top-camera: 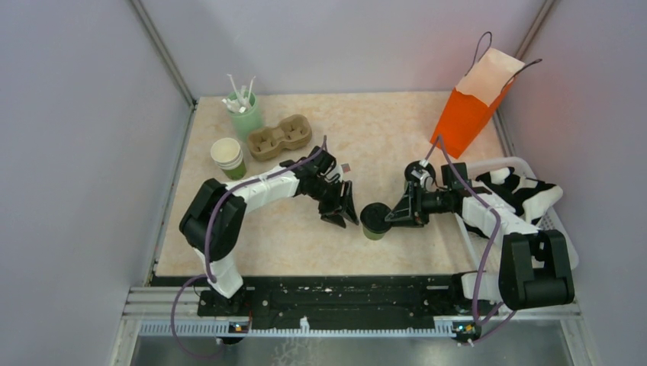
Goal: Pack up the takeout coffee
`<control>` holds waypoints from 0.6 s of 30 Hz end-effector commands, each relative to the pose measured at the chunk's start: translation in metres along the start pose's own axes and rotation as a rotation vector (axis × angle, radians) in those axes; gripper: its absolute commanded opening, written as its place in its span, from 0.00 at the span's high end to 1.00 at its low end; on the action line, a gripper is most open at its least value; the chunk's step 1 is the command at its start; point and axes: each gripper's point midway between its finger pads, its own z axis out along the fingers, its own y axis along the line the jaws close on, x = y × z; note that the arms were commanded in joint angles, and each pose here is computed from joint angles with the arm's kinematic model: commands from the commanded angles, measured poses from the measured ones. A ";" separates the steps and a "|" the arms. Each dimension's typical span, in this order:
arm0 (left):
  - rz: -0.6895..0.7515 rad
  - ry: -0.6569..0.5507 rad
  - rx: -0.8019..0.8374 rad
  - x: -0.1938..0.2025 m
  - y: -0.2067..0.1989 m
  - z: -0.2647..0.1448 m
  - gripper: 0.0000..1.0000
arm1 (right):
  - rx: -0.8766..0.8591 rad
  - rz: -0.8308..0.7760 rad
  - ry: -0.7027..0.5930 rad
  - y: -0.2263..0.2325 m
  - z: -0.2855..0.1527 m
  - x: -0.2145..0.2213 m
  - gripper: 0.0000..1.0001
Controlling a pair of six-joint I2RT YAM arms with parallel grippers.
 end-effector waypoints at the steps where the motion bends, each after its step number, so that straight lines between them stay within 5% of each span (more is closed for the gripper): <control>1: -0.035 0.026 -0.149 0.003 0.025 0.007 0.42 | 0.041 0.007 -0.015 -0.010 0.001 -0.004 0.53; 18: 0.062 -0.098 0.037 -0.010 -0.035 -0.025 0.26 | 0.037 -0.016 -0.017 -0.005 -0.001 -0.009 0.53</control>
